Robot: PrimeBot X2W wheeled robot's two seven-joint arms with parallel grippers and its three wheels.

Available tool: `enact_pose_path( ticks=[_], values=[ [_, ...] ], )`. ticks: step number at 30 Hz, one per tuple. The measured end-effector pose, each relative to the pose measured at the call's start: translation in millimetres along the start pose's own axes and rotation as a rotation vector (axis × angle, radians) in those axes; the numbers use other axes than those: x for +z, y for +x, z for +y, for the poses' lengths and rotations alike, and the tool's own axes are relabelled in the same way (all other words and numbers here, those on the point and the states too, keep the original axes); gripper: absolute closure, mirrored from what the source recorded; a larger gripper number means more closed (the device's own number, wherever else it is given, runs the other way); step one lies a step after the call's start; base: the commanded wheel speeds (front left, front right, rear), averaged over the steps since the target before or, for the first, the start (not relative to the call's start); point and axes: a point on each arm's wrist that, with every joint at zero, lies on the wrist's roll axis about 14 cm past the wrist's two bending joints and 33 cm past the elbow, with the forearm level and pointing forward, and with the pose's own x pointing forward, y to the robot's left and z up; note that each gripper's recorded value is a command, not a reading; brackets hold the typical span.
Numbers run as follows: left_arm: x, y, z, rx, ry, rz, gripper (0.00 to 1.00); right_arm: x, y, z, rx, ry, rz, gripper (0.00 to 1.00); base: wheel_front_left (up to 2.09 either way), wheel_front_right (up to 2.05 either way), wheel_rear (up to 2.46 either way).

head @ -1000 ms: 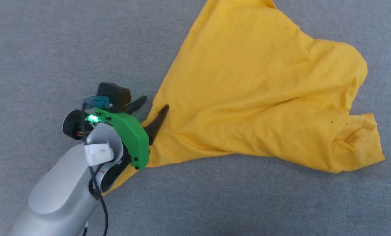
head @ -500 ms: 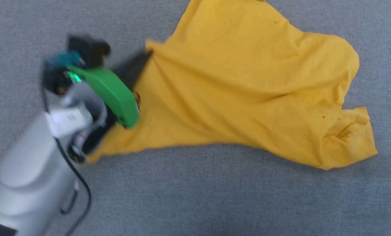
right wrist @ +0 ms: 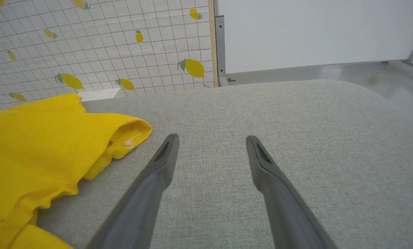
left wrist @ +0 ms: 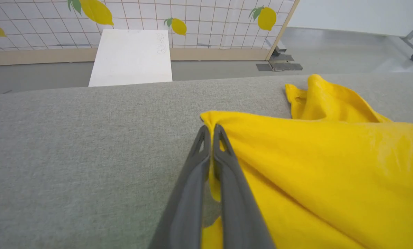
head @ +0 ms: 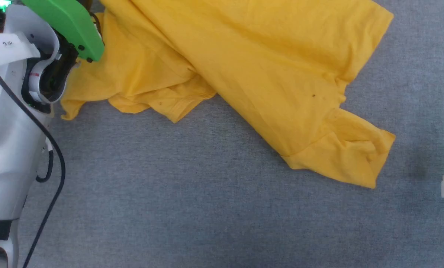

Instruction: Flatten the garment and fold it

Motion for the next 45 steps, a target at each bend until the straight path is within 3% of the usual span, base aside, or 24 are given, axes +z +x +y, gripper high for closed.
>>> enact_pose_path(
  ticks=[4,10,16,19,30,38,45],
  values=[
    [-3.9,12.3,8.4,0.044,-0.002,-0.081,0.00,-8.0,-1.5,-6.4,-0.018,-0.006,0.019,0.00,0.00,0.00,0.00],
    [28.7,2.7,-14.8,-0.025,-0.011,-0.271,0.00,-1.0,-6.2,-11.5,-0.032,-0.007,0.006,0.00,0.00,0.00,0.00],
    [48.3,-51.6,-39.3,-0.063,-0.023,-0.462,0.00,15.0,-16.3,-7.5,-0.019,0.005,-0.019,0.00,0.00,0.00,0.00],
    [45.9,-91.1,-43.2,-0.016,-0.025,-0.517,0.00,22.7,-25.1,-3.7,-0.005,0.014,-0.026,0.00,0.00,0.00,0.00],
    [1.0,-213.2,-40.7,0.267,-0.010,-0.534,0.00,31.9,-54.1,17.3,0.067,0.051,-0.017,0.00,0.00,0.00,0.00],
    [-13.1,-243.2,-46.6,0.300,-0.028,-0.533,0.00,31.2,-52.3,46.8,0.151,0.022,0.032,0.00,0.00,0.00,0.00],
    [-13.7,-246.8,-40.5,0.316,-0.033,-0.546,0.00,43.6,-9.2,107.9,0.286,-0.018,0.114,0.00,0.00,0.00,0.00]
  ],
)
